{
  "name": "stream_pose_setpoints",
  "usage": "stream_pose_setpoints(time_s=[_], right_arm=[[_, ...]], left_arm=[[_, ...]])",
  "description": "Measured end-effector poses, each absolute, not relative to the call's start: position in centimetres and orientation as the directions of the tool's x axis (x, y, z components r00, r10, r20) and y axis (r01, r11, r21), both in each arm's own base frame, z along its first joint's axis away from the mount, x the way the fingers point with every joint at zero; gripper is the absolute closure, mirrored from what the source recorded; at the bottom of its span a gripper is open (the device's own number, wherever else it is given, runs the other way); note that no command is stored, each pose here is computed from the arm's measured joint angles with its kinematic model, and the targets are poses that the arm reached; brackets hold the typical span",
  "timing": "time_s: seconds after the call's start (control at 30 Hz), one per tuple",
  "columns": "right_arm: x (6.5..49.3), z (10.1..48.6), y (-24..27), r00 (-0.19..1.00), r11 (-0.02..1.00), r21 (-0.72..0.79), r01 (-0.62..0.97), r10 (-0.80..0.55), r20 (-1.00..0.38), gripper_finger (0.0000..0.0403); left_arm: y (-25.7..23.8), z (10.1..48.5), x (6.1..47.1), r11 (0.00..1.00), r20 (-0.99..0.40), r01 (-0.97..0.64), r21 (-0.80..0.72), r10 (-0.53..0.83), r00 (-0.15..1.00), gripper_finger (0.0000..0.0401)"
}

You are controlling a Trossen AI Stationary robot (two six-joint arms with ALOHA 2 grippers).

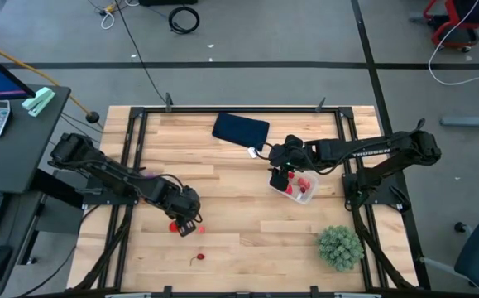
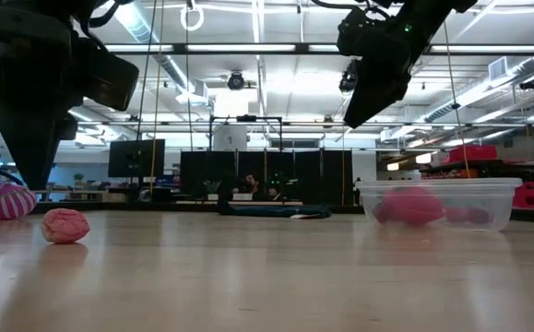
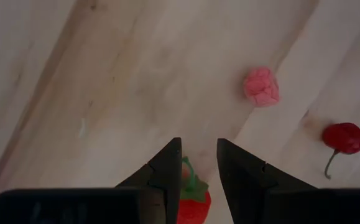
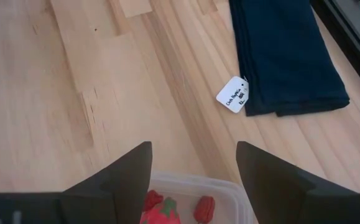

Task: Pick and placing Produce into tupperware
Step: Put the strawberry into the transparent bin

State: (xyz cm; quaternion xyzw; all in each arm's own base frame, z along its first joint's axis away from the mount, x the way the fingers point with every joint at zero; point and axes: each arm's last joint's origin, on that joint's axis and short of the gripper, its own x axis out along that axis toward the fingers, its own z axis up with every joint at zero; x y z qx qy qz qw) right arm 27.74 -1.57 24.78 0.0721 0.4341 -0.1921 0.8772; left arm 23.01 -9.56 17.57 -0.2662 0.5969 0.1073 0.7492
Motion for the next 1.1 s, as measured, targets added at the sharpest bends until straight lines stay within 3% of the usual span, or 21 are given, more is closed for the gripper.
stream_pose_setpoints(time_s=[0.7, 0.83, 1.0, 1.1], right_arm=[[27.7, 24.8, -1.6, 0.548, 0.916, -0.041, 0.399, -0.274, -0.790, 0.0160], [27.7, 24.8, -1.6, 0.548, 0.916, -0.041, 0.399, -0.274, -0.790, 0.0160], [27.7, 24.8, -1.6, 0.548, 0.916, -0.041, 0.399, -0.274, -0.790, 0.0160], [27.6, 24.7, -1.6, 0.537, 0.919, -0.053, 0.389, -0.274, -0.798, 0.0160]], left_arm=[[-10.4, 15.1, 23.0, 0.862, -0.984, -0.480, -0.164, -0.106, 0.144, 0.0296], [-10.4, 15.1, 23.0, 0.878, -0.984, -0.450, -0.160, -0.106, 0.144, 0.0321], [-10.5, 15.2, 23.2, 0.906, -0.981, -0.391, -0.163, -0.108, 0.159, 0.0389], [-10.5, 15.7, 24.1, 0.917, -0.970, -0.361, -0.170, -0.090, 0.226, 0.0389]])
